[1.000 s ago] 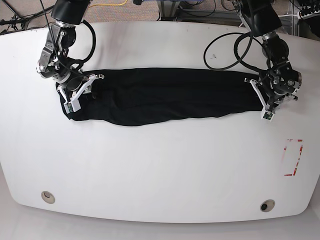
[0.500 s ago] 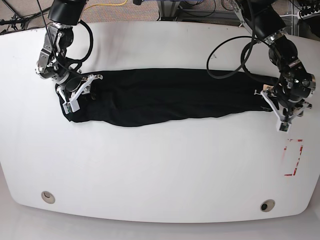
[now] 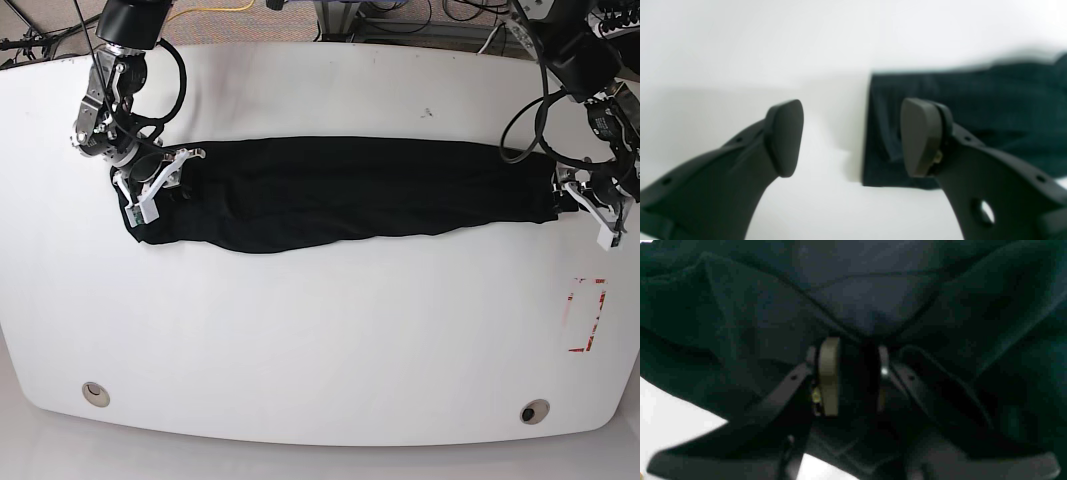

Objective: Fold the T-shirt properly
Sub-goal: 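Release the left gripper and regrasp the strip end further along, then carry the strip end with the left gripper toward the right gripper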

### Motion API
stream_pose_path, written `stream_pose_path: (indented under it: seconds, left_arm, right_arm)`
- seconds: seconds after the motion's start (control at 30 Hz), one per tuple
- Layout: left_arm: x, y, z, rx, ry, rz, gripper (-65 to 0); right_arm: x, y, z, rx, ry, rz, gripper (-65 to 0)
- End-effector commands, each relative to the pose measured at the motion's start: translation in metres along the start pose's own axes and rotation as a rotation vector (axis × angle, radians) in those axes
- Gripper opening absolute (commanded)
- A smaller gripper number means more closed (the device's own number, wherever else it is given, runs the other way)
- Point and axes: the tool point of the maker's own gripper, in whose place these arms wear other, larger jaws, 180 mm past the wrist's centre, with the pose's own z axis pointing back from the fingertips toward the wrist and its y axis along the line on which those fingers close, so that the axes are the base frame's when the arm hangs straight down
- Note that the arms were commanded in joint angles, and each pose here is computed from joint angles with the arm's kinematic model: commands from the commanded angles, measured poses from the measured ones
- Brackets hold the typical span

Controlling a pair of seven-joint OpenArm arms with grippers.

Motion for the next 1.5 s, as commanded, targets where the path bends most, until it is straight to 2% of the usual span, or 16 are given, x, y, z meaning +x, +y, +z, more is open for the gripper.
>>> stream_pose_path:
  seconds: [0.0,0.13,0.23,0.43,0.67,0.73,0.87,0.93,0.97,1.07,1.2,1.37,1.47]
  left_arm:
    - [0.015,0.005,0.003,-0.067,-0.059,0.036,-22.4]
    - [0.000,-0.008,-0.007,-0.172,-0.034,0.070,-22.4]
    - [-0.005,-0.017,-0.010,-0.208,-0.021,0.062,-22.4]
    - [-0.023,-0.033,-0.021,-0.244,0.043,0.037,-22.4]
    - [-0.030,-0.053,-0.030,-0.283,0.053,0.040,-24.2]
    - [-0.033,-0.053,-0.029,-0.283,0.057,0.040,-29.3]
    - [-0.030,-0.054,-0.029,-0.277,0.054,0.022,-53.7]
    - [-0.027,-0.053,-0.027,-0.263,0.049,0.006,-62.4]
    - [-0.022,-0.052,-0.024,-0.247,0.040,-0.018,-63.7]
    - [-0.008,-0.054,-0.015,-0.217,0.006,-0.078,-61.7]
    - [0.021,-0.074,0.001,-0.202,-0.081,-0.182,-61.4]
    - [0.042,-0.118,0.025,-0.194,-0.121,-0.409,-61.1]
    - [0.046,-0.154,0.032,-0.221,-0.123,-0.533,-61.0]
  right_arm:
    - [-0.005,-0.006,0.003,-0.024,0.042,0.020,-50.4]
    - [-0.004,-0.007,0.003,-0.024,0.040,0.021,-50.4]
    - [-0.004,-0.007,0.003,-0.024,0.039,0.021,-50.4]
    - [-0.004,-0.007,0.003,-0.024,0.039,0.021,-50.4]
    - [-0.002,-0.006,0.003,-0.022,0.035,0.021,-50.4]
    - [-0.002,-0.005,0.003,-0.021,0.034,0.020,-50.4]
    - [-0.002,-0.006,0.003,-0.022,0.034,0.019,-50.4]
    - [-0.002,-0.006,0.003,-0.023,0.033,0.018,-50.4]
    - [-0.002,-0.006,0.003,-0.023,0.033,0.018,-50.4]
    - [-0.002,-0.006,0.003,-0.022,0.033,0.017,-50.4]
    - [-0.002,-0.005,0.002,-0.020,0.032,0.015,-50.4]
    - [-0.002,-0.005,0.002,-0.020,0.032,0.015,-50.4]
    - [-0.002,-0.004,0.002,-0.019,0.032,0.016,-50.4]
